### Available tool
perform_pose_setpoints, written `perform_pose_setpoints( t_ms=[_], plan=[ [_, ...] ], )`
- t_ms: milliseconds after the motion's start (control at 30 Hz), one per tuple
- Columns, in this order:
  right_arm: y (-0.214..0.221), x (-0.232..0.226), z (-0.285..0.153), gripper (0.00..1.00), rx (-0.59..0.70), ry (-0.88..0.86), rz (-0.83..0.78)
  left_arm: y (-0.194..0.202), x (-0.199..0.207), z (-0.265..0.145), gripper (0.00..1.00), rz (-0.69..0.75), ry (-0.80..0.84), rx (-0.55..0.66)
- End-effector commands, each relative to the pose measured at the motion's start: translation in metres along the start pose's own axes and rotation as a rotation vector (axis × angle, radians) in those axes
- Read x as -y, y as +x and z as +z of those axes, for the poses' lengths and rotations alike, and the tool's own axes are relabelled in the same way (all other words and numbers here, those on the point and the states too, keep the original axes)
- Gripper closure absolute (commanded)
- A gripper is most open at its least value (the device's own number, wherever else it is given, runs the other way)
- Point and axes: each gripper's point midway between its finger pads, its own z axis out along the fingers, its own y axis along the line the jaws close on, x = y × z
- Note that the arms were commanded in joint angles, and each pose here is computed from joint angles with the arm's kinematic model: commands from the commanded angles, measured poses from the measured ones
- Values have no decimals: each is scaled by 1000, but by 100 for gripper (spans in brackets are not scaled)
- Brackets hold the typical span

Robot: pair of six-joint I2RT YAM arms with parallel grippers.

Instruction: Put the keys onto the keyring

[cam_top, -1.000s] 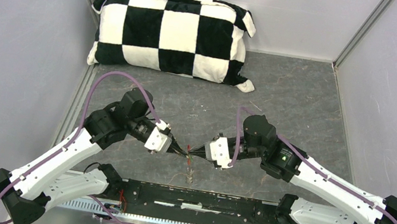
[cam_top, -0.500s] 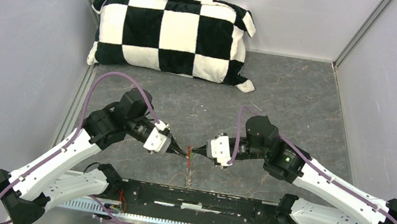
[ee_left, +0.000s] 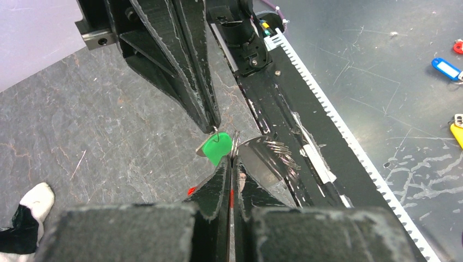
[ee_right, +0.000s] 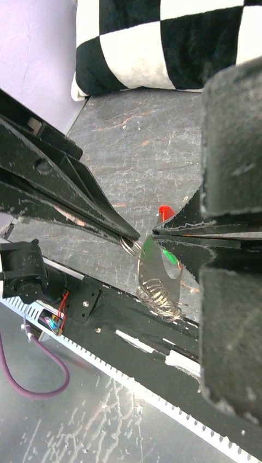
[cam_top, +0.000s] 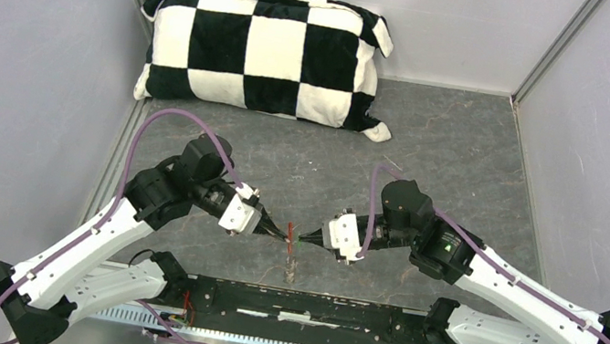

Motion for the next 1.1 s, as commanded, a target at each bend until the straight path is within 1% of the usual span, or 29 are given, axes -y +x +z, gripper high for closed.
perform_pose_setpoints(
  t_ms=[0, 367, 900, 1000, 1067],
  plan=[
    [-7, -2, 1, 99, 27, -32, -31, -25, -2, -2, 98, 9, 9, 57],
    [-12, 1, 2, 99, 40, -33, -47, -20, -4, -2, 98, -6, 3, 43],
    [-16, 9, 1, 99, 39, -5, -66, -11, -10, -1, 98, -80, -31, 1],
    [-17, 9, 1, 99, 42, -6, -66, -12, -18, -1, 98, -112, -79, 10],
    [-19, 9, 1, 99, 48, -5, -66, -13, -21, -1, 98, -108, -104, 19]
  ],
)
